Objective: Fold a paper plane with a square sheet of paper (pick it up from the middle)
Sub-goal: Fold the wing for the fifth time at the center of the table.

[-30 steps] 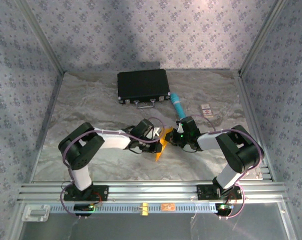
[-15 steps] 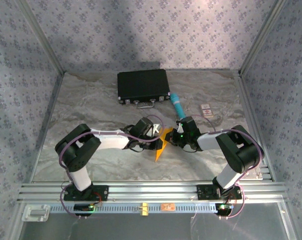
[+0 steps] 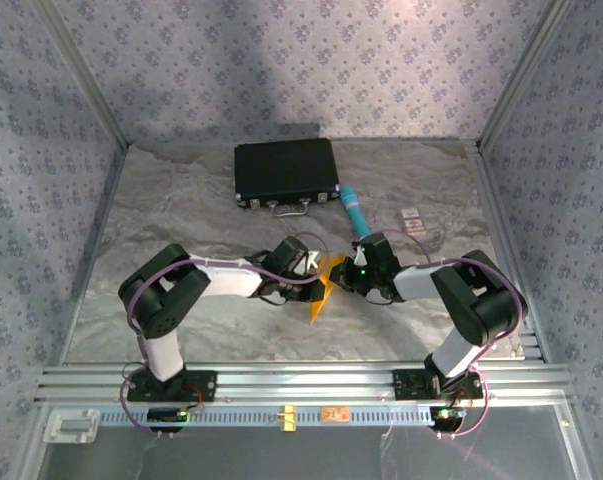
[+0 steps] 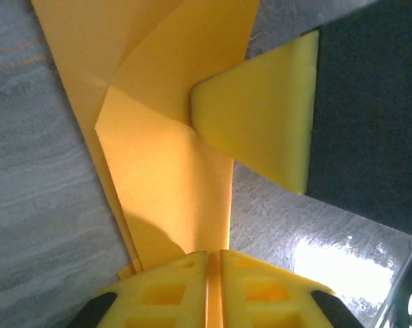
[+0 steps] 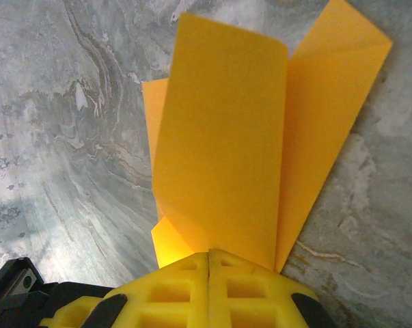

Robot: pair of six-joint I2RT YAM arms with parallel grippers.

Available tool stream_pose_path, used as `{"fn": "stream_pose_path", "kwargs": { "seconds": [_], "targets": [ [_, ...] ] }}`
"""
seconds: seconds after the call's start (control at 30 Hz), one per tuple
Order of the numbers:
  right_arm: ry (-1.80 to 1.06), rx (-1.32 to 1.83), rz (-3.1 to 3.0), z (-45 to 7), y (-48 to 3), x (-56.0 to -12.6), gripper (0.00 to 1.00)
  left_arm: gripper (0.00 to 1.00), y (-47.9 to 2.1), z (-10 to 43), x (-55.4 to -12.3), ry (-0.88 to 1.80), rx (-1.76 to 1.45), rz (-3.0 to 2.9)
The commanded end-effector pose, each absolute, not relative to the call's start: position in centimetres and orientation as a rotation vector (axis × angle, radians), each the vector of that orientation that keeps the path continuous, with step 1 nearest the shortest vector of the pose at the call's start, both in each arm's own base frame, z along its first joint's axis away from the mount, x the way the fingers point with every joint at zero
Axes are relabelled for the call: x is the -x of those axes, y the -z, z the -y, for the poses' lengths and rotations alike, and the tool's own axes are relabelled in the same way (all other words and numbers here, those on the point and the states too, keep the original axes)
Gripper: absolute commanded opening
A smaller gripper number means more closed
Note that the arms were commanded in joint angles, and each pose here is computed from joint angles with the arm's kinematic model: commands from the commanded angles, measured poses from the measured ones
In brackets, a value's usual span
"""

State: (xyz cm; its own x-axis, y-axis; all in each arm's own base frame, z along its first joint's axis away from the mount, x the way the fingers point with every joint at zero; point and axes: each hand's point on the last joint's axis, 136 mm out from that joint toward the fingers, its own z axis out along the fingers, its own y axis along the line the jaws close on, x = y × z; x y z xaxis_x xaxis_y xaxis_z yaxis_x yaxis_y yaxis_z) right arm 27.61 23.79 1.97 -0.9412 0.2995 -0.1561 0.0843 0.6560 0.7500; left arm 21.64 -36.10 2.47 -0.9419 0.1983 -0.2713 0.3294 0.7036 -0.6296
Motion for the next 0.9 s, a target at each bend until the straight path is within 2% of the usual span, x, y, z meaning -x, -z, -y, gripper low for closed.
{"fn": "stream_pose_path", "kwargs": {
  "seconds": [0.0,0.1,0.23,0.43,0.67,0.87],
  "targets": [
    [-0.997,-0.404,-2.756,-21.3,1.7,-25.7,0.05,0.08,-1.8,35.7,-21.9,0.972,-0.423,-2.765],
    [-0.993,-0.406,-2.754,-21.4,1.5,-26.0,0.05,0.03,-0.6,35.0,-21.3,0.936,-0.422,-2.817],
    [-1.01,-0.395,-2.729,-21.7,0.6,-26.5,0.06,0.0,0.0,34.1,-20.8,0.905,-0.407,-2.841],
    [-1.06,-0.338,-2.68,-22.5,-1.4,-27.0,0.07,0.0,0.9,33.1,-20.0,0.879,-0.394,-2.868],
    [-0.985,-0.258,-2.619,-21.7,-4.8,-27.9,0.09,0.0,0.6,32.9,-19.8,0.894,-0.408,-2.852],
    [-1.075,-0.171,-2.595,-23.4,-6.0,-28.2,0.1,0.0,0.7,33.0,-19.7,0.909,-0.41,-2.844]
  ]
}}
